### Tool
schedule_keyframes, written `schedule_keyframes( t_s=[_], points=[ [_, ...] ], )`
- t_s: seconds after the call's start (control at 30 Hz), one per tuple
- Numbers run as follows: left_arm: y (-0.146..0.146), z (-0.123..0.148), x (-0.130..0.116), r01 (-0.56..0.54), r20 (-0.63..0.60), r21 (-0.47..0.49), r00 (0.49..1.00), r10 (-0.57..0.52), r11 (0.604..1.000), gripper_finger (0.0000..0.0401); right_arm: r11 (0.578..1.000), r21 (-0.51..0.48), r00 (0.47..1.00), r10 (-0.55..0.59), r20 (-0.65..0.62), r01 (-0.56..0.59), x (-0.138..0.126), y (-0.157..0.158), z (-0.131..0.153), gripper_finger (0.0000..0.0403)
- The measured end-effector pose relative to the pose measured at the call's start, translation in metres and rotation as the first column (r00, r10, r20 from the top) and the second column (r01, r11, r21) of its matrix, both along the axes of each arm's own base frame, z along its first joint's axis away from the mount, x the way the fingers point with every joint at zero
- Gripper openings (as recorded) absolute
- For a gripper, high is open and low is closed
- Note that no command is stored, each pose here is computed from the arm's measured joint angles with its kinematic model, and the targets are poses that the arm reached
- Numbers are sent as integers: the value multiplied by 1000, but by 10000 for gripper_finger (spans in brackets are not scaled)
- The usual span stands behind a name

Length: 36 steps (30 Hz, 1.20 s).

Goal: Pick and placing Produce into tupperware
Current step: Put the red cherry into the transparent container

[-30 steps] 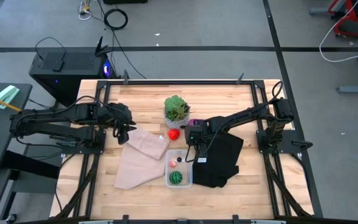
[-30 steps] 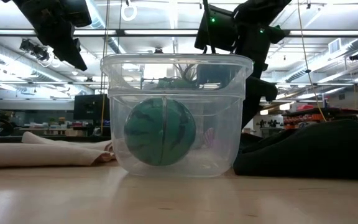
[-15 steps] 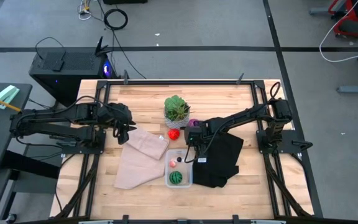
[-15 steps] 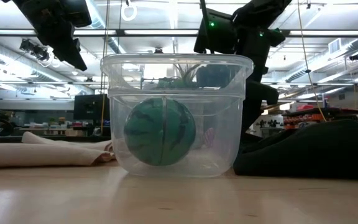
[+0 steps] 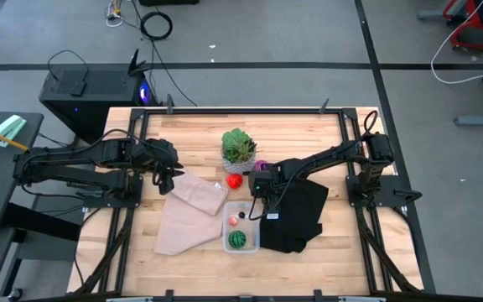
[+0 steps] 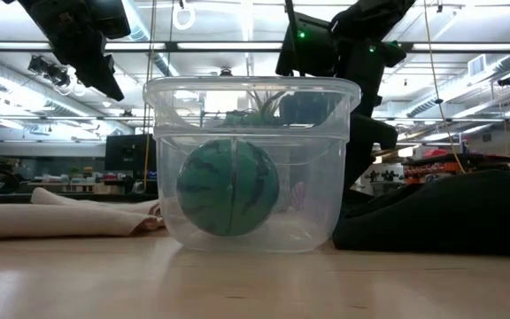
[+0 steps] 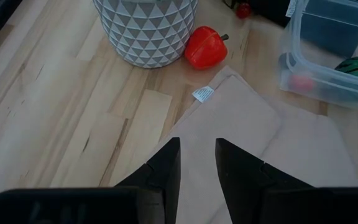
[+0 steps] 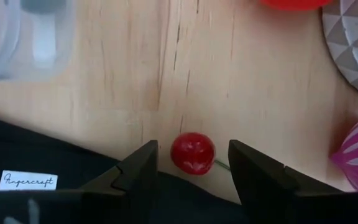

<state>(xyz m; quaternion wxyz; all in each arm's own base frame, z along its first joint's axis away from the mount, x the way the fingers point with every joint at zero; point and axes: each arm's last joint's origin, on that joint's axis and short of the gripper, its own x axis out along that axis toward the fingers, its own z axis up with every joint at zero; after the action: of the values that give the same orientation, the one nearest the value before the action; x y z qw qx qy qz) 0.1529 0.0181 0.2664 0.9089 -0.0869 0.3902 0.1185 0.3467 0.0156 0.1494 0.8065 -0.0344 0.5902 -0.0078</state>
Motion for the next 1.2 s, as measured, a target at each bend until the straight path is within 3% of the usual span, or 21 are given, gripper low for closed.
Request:
schedule_keyframes(
  t_s=[1.2],
  points=[
    [0, 0, 0, -13, 1, -12, 1000, 13, 1000, 107, 999, 25, 999, -28, -27, 29, 1, 0, -10, 189]
  ],
)
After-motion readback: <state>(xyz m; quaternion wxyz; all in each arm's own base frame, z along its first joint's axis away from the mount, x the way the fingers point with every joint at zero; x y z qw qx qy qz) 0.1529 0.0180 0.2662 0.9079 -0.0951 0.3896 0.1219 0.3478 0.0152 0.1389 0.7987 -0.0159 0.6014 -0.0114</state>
